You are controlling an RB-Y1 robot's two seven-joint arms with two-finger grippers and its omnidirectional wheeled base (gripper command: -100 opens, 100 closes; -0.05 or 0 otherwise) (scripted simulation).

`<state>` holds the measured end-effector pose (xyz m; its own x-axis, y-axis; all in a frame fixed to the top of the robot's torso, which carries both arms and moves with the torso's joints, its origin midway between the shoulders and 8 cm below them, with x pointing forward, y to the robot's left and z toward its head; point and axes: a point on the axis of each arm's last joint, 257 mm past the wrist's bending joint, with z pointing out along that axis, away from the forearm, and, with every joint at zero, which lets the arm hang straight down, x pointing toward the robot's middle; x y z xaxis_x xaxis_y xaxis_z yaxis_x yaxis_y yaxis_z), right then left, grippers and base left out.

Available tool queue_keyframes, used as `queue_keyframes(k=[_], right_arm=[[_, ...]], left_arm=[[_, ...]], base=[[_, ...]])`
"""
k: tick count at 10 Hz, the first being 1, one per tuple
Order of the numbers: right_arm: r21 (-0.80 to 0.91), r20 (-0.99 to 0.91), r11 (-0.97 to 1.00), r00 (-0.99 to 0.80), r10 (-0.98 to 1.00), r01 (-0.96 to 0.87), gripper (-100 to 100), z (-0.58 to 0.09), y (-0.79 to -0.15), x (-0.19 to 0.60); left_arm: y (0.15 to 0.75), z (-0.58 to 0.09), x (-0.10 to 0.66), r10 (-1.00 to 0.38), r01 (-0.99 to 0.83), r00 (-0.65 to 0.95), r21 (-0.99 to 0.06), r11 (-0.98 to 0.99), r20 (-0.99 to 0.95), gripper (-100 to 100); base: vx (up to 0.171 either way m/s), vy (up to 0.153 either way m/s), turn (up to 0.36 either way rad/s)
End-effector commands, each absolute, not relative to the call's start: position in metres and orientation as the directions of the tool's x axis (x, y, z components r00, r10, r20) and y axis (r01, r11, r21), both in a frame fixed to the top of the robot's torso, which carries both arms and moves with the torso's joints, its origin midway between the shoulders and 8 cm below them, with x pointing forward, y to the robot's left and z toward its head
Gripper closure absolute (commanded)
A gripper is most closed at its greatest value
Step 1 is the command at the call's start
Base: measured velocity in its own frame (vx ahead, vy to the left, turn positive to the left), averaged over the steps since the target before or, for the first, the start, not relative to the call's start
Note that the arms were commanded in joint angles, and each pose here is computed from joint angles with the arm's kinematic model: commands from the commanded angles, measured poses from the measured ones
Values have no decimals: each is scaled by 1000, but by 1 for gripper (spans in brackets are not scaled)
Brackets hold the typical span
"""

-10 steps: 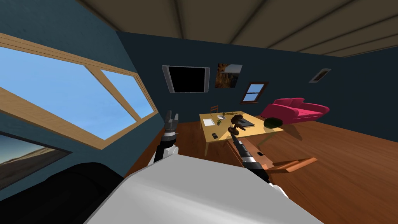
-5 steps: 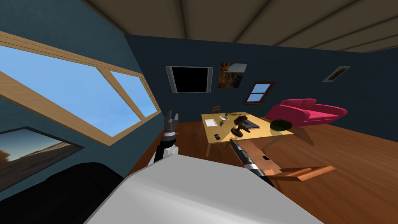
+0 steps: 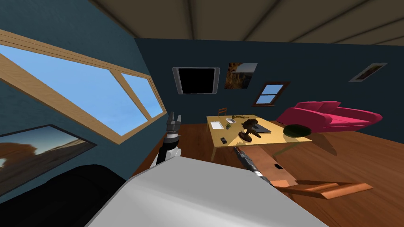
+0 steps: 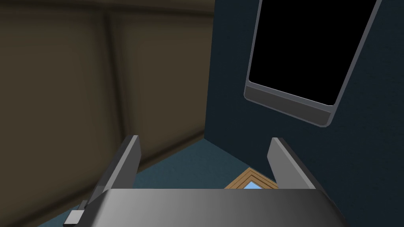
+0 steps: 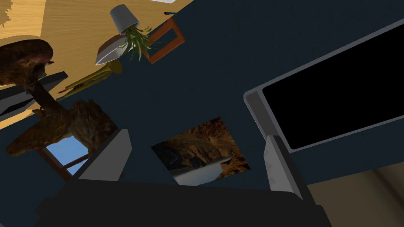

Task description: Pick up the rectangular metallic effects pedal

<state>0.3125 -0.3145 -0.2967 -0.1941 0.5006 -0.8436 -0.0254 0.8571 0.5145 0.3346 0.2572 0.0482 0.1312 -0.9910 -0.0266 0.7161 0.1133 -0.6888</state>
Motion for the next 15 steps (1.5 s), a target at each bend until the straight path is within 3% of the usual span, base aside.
queue_keyframes(k=[1,15], right_arm=[[465,-856,885,-247,454,17,-100,-320,-326,301],[52,-795,994,-598,101,99,-100,-448,-388,195]], left_arm=[[257,48,335,-991,716,131,-689,113,-27,0],[257,48,335,-991,716,131,-689,113,-27,0]], base=[[28,45,121],[44,57,110]])
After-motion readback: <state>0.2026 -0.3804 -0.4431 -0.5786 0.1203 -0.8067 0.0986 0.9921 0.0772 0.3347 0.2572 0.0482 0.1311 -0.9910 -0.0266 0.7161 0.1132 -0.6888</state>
